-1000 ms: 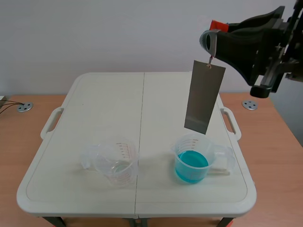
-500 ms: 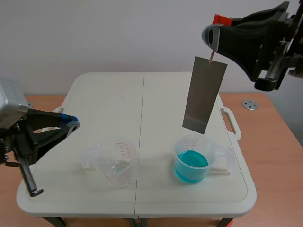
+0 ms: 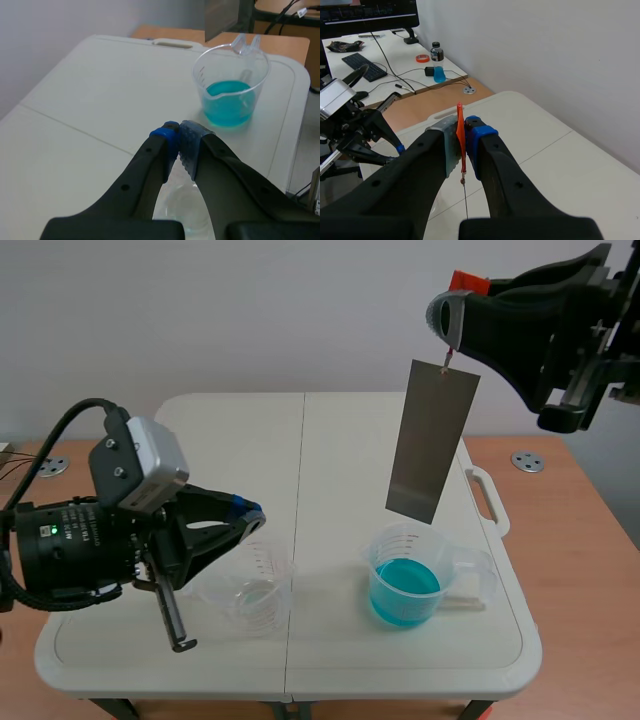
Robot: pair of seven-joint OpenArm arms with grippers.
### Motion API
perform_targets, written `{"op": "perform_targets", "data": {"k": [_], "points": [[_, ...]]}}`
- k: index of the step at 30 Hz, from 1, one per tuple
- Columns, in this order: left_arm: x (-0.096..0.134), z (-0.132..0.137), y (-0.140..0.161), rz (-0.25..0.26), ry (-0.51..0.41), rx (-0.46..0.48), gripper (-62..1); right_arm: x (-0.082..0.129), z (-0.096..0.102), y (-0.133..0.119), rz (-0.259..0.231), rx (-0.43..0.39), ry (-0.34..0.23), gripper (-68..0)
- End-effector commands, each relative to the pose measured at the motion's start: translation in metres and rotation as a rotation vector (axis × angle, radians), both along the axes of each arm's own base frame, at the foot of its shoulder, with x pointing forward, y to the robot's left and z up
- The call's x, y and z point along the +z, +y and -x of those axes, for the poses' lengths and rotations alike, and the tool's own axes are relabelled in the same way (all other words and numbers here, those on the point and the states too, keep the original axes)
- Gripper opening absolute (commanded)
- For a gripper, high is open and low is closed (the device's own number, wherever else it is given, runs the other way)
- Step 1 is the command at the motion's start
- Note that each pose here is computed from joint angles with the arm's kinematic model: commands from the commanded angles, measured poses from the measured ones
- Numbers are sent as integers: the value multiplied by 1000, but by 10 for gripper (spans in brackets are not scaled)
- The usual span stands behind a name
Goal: Hold the metal plate by the orange handle, dip it into the blue solution, take it out and point at it, then put the plate back in the beaker on the left.
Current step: 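Raise the plate and point at it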
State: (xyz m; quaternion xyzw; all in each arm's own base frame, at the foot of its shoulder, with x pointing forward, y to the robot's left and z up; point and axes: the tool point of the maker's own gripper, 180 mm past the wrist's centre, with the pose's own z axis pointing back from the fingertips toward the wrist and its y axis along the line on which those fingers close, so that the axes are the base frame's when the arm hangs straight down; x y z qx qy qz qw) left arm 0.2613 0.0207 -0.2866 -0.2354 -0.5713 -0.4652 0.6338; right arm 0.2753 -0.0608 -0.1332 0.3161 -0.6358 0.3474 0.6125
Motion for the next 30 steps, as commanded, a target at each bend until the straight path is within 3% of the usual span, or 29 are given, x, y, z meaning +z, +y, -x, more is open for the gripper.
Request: {"op": "perform_targets", "data": {"k": [1, 16, 30], "points": [[8, -2, -8, 27, -14, -9, -590, 13, 2, 0, -8, 14, -40, -662], [3, -11, -59, 36, 14, -70, -590, 13, 2, 0, -6, 13, -38, -662], [1, -21, -69, 10, -9, -49, -590, 13, 2, 0, -5, 13, -38, -662]]}}
